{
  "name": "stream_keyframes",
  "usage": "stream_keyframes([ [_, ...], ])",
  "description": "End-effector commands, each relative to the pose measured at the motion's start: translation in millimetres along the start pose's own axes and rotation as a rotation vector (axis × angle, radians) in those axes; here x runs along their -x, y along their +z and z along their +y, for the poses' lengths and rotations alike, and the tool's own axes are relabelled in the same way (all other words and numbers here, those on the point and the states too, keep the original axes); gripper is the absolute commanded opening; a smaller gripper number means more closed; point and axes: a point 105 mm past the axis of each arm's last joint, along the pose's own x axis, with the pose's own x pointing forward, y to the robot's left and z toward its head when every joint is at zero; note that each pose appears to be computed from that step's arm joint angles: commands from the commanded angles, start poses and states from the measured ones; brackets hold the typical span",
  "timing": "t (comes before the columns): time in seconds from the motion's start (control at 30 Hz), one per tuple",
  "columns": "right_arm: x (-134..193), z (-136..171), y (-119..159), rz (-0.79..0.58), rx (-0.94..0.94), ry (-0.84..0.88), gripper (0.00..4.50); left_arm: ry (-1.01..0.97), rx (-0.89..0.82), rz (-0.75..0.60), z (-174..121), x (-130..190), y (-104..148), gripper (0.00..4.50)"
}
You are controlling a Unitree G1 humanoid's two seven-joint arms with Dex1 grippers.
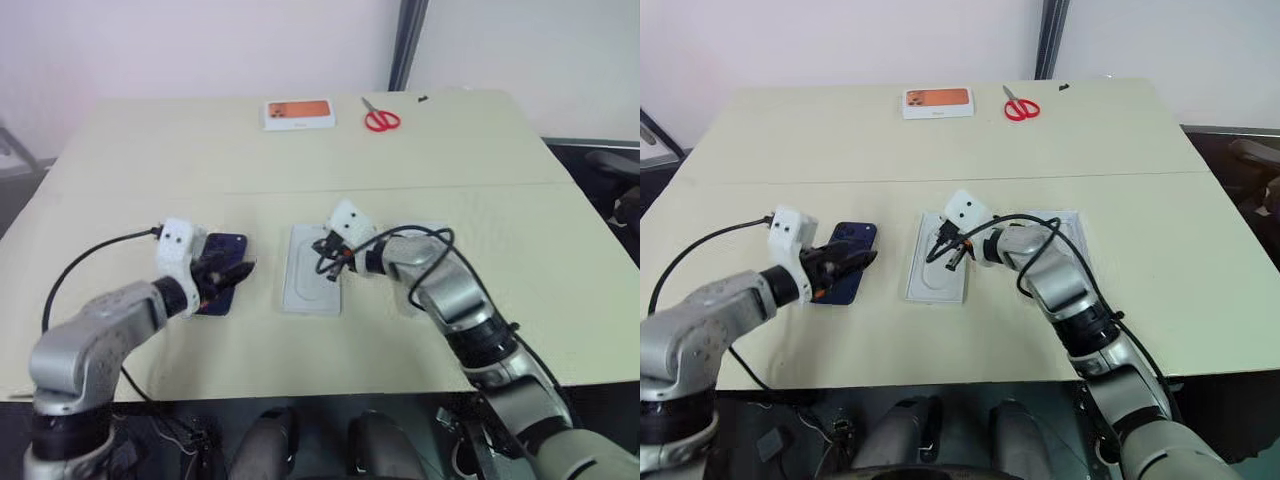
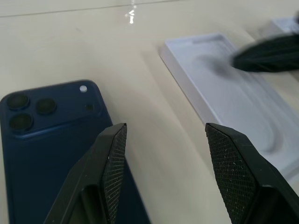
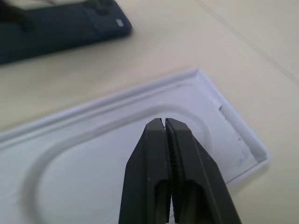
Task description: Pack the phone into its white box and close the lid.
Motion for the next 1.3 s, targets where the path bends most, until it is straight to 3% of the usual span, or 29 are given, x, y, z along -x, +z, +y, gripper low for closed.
stream_keyframes([
  [0.03, -6.8, 2.3, 17.9, -0.048, 0.043, -0.016, 0.11, -0.041, -0.099, -0.061, -2.7, 7.3, 7.4, 2.81],
  [0.23, -19.9, 6.4, 6.5, 0.023, 0.096, -0.035, 0.11, -0.079, -0.108, -0.061, -5.3, 14.1, -1.4, 2.81],
  [0.47, -11.7, 16.2, -3.1, 0.060, 0.129, 0.025, 0.11, -0.071, -0.099, -0.056, -3.3, 16.1, -5.6, 2.81],
  [0.63, -1.2, 24.1, 24.3, -0.086, 0.193, 0.062, 0.11, 0.013, -0.039, -0.097, 12.8, 17.3, 1.3, 2.81],
  [0.7, 0.9, 28.7, 37.7, -0.131, 0.190, 0.082, 0.11, 0.136, 0.070, -0.103, 37.4, 20.2, 2.8, 2.81],
  [0.8, -2.3, 35.5, 53.3, -0.167, 0.155, 0.113, 1.01, 0.291, 0.129, -0.069, 64.1, 27.5, -2.4, 3.72],
  [0.87, -7.3, 41.1, 61.6, -0.180, 0.158, 0.124, 1.96, 0.347, 0.180, -0.049, 74.1, 31.2, -6.6, 4.50],
  [0.97, -16.4, 51.7, 70.8, -0.188, 0.189, 0.139, 3.47, 0.416, 0.266, -0.009, 87.0, 34.1, -13.6, 4.50],
  [1.07, -25.5, 63.1, 72.2, -0.174, 0.207, 0.171, 3.47, 0.435, 0.346, -0.021, 92.8, 35.6, -12.6, 4.50],
  [1.1, -28.6, 66.2, 71.6, -0.166, 0.206, 0.181, 3.22, 0.439, 0.360, -0.026, 93.8, 36.2, -11.8, 4.50],
  [1.2, -35.2, 74.5, 67.7, -0.135, 0.209, 0.211, 2.04, 0.439, 0.396, -0.027, 94.4, 36.5, -11.4, 4.50],
  [1.3, -42.3, 82.4, 64.4, -0.098, 0.221, 0.230, 0.39, 0.418, 0.422, -0.001, 91.0, 33.5, -13.6, 4.50],
])
